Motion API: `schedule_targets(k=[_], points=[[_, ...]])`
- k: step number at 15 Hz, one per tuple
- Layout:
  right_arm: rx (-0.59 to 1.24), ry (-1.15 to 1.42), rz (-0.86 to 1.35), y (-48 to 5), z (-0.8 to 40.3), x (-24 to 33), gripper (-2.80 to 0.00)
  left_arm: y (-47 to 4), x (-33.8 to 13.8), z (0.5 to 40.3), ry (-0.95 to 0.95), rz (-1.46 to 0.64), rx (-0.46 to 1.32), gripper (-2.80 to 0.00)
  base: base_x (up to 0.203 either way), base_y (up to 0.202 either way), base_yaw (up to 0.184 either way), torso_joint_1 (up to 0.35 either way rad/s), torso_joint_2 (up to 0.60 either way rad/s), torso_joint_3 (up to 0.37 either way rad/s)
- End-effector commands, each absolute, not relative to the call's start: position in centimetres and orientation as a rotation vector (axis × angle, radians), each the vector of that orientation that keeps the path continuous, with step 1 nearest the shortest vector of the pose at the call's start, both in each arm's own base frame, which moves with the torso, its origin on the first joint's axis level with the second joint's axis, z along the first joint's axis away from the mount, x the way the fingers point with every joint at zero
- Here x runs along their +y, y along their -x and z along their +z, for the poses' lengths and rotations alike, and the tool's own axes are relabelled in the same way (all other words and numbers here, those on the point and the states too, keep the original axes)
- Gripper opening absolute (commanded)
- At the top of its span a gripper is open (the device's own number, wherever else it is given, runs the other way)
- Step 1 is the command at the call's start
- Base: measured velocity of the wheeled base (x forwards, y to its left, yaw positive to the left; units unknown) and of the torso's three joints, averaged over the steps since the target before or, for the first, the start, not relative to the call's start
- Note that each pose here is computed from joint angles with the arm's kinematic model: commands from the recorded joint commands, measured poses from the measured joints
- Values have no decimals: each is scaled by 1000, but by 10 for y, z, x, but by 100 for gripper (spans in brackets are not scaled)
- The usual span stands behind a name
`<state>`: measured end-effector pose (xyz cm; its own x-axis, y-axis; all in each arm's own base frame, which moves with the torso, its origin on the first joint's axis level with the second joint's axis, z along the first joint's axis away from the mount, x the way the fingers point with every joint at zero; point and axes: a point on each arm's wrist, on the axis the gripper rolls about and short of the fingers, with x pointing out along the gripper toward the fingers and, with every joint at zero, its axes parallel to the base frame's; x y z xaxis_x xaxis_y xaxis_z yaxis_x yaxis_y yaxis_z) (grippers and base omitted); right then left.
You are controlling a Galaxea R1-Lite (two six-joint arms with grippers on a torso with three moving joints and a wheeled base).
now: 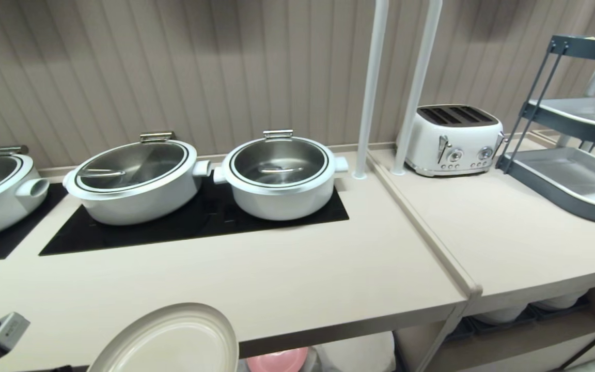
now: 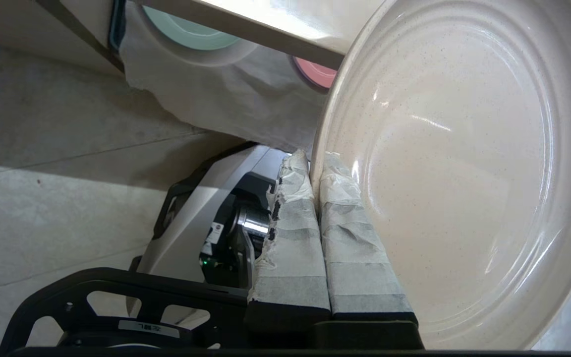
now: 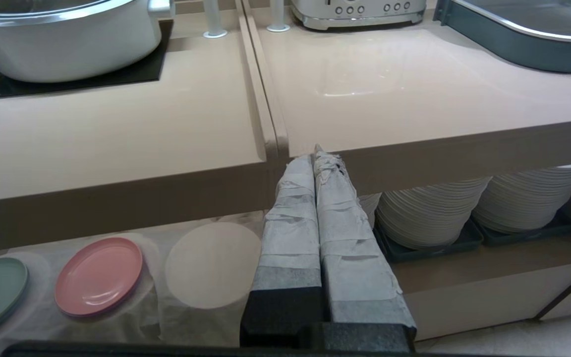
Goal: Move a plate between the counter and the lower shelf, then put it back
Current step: Put the plate
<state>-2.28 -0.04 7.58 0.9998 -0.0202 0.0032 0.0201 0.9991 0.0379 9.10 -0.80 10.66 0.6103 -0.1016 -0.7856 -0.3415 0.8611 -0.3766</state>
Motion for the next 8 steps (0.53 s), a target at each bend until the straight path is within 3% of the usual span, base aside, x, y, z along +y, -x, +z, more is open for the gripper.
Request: schedule_targets(k=[1, 8], points=[[-3, -38, -20, 23, 76, 0, -280, -91, -8, 107, 537, 147, 915, -280, 0, 0, 0, 0, 0, 0], [-4, -38, -20, 23, 76, 0, -280, -91, -8, 107, 537, 145, 913, -280, 0, 0, 0, 0, 0, 0]])
